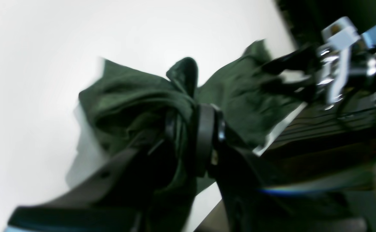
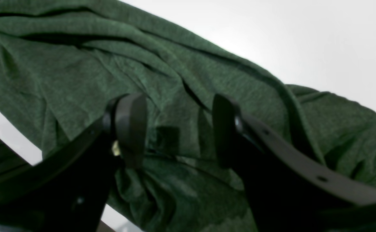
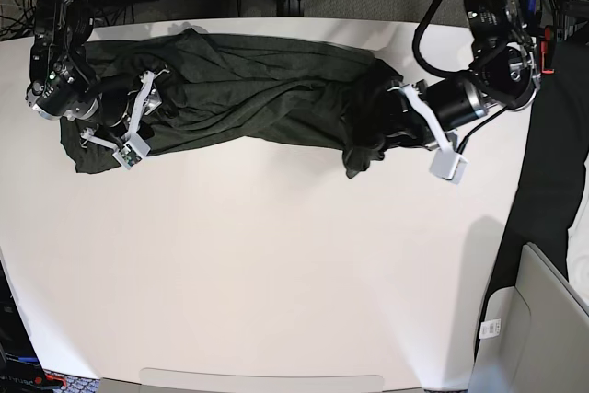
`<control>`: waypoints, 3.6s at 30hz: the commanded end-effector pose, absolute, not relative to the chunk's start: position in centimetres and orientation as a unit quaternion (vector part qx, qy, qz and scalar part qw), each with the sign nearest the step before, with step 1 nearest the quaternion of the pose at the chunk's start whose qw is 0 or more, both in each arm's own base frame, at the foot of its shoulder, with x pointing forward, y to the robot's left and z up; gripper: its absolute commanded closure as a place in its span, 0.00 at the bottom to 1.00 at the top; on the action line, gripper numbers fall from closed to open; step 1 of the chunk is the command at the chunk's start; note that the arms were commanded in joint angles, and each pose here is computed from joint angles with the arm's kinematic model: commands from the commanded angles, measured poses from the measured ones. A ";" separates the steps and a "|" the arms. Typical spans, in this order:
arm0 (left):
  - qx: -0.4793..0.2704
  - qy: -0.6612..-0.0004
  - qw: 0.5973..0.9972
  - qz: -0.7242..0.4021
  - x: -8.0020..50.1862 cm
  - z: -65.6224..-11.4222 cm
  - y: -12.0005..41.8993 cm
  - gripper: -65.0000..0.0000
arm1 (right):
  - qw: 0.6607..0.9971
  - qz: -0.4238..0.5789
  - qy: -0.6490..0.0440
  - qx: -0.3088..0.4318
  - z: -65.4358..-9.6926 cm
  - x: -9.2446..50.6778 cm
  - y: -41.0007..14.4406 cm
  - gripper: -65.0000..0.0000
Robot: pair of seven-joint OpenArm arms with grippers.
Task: Fold the T-shirt properly
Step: 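Fold the strip's end held by the left gripper toward the right gripper, then grasp the strip's opposite end with the right gripper and pull it inward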
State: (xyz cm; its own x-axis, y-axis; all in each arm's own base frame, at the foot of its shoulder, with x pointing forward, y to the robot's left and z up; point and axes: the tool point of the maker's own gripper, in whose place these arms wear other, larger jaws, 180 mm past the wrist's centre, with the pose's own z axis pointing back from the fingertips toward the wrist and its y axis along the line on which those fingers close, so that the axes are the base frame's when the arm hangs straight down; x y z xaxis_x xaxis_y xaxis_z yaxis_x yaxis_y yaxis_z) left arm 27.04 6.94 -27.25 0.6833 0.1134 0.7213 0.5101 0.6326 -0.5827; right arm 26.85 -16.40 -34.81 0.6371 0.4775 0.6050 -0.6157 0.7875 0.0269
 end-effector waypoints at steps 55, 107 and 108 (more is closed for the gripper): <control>-0.496 -0.319 0.803 -0.086 28.8 -30.3 2.5 0.55 | 0.892 0.289 -0.336 0.086 -32.3 28.0 -18.9 0.48; -0.468 -0.162 0.864 -0.087 22.7 -39.8 0.7 0.53 | 0.914 0.163 -0.369 -0.026 -26.2 22.7 -32.9 0.48; -0.467 -0.162 0.865 -0.088 22.7 -39.8 0.8 0.57 | 0.914 0.159 -0.371 -0.032 -26.0 22.6 -33.3 0.48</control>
